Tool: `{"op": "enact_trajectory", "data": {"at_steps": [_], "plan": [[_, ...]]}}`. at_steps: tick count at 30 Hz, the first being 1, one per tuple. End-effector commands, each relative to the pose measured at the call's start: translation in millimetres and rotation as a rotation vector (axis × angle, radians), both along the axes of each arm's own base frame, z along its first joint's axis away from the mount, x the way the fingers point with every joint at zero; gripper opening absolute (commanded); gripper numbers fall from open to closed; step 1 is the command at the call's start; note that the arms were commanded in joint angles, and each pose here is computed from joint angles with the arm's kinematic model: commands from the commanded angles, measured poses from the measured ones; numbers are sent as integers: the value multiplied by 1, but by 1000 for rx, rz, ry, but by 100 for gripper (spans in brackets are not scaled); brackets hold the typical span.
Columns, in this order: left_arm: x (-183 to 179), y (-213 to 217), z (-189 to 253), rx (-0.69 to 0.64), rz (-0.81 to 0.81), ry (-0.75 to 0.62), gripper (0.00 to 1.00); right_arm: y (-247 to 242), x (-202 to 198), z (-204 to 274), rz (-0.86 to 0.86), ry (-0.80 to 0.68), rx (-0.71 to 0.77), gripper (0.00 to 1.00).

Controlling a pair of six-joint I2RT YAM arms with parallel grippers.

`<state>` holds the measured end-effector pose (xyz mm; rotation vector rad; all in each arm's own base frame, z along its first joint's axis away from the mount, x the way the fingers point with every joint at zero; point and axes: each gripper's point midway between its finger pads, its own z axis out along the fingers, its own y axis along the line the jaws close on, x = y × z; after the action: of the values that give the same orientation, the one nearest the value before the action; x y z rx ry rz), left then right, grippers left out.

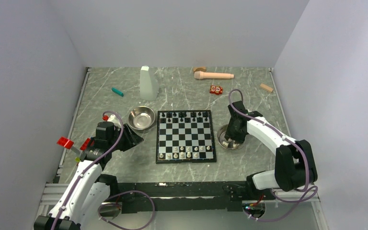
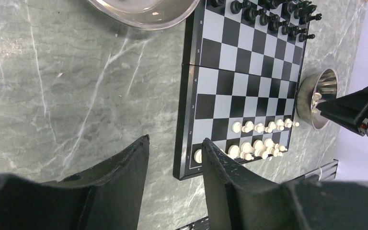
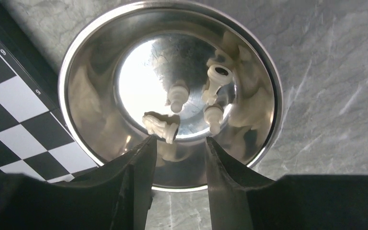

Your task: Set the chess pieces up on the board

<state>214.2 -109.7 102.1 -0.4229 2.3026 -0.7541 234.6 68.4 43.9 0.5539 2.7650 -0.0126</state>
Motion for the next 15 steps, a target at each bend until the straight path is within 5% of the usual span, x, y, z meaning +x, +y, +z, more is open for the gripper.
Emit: {"op": "enact_trajectory", "data": {"at_steps": [1,15], "plan": [[7,-3,17,-9,-20,-62,49,0,20,1,5,-63,4,44],[7,-2,15,-5,-16,-59,49,-3,35,-10,7,-56,-29,33]]}}
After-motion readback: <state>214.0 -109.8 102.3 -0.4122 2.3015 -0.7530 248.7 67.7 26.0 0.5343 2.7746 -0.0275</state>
